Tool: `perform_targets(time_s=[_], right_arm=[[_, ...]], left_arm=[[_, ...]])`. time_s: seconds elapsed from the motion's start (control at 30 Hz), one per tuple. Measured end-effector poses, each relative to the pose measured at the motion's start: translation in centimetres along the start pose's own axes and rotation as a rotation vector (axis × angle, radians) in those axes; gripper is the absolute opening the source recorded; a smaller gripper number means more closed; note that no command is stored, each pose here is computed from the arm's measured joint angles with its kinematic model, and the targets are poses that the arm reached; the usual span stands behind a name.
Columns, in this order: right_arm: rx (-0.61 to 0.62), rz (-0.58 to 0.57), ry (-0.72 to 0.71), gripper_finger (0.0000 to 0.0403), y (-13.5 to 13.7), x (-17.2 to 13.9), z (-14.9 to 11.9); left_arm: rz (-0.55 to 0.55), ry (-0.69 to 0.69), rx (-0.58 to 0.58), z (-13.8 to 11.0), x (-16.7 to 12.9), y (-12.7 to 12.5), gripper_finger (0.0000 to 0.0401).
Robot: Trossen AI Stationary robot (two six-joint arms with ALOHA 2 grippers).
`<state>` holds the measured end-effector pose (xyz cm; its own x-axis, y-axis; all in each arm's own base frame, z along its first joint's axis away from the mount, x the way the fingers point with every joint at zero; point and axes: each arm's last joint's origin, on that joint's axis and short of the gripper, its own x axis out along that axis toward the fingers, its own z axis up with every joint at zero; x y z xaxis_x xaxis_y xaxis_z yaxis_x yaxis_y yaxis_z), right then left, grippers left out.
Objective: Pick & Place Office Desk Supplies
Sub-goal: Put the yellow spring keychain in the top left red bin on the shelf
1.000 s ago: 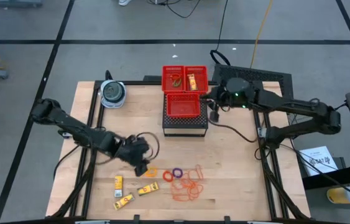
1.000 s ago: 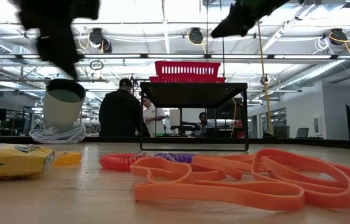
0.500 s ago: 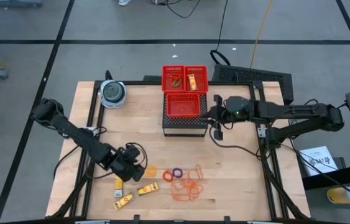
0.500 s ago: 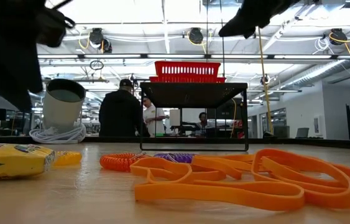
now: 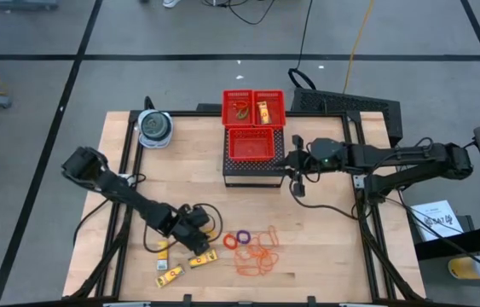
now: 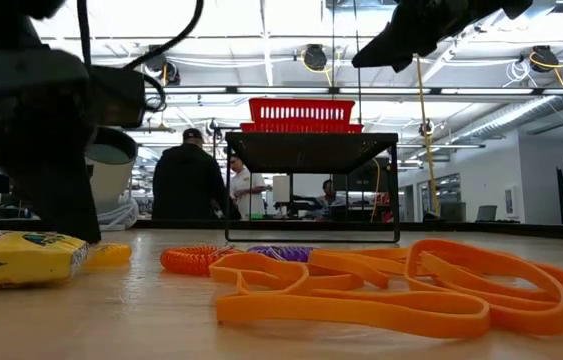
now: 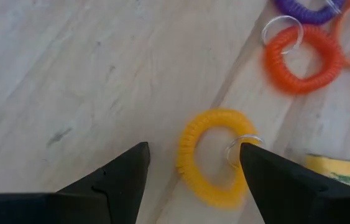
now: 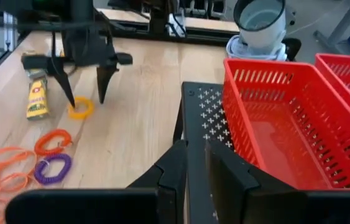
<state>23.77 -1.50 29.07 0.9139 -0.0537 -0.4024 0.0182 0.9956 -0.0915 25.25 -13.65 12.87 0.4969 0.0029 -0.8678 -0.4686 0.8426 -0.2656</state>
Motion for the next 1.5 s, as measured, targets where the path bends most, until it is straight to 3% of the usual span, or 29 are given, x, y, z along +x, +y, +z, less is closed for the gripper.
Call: perform_targets(time_s=[0.33, 0.53, 0.9, 1.17, 1.5], right_arm=[[-0.005, -0.002, -0.017, 0.0050, 0.0, -0.4, 0.2], [-0.006, -0.002, -0.018, 0.0050, 0.0, -0.4, 0.2], [-0.015, -0.002, -0.018, 0.0050, 0.0, -0.4, 0.2], [-0.026, -0.003, -0.029, 0.0050, 0.0, -0.7, 0.3], [-0.041, -0.016, -0.130, 0.0050, -0.1, -5.2, 0.9]], left_arm=[[0.075, 0.048, -0.014, -0.4, 1.2, 0.7, 0.0249], [0.150, 0.093, 0.005, -1.0, 1.1, 1.3, 0.0169], [0.179, 0.032, 0.057, -0.7, 1.2, 1.5, 0.0014], [0.179, -0.062, 0.117, 0.3, -0.2, 1.2, 0.0009], [0.153, -0.458, 0.211, 3.6, -6.6, 0.6, 0.0006]])
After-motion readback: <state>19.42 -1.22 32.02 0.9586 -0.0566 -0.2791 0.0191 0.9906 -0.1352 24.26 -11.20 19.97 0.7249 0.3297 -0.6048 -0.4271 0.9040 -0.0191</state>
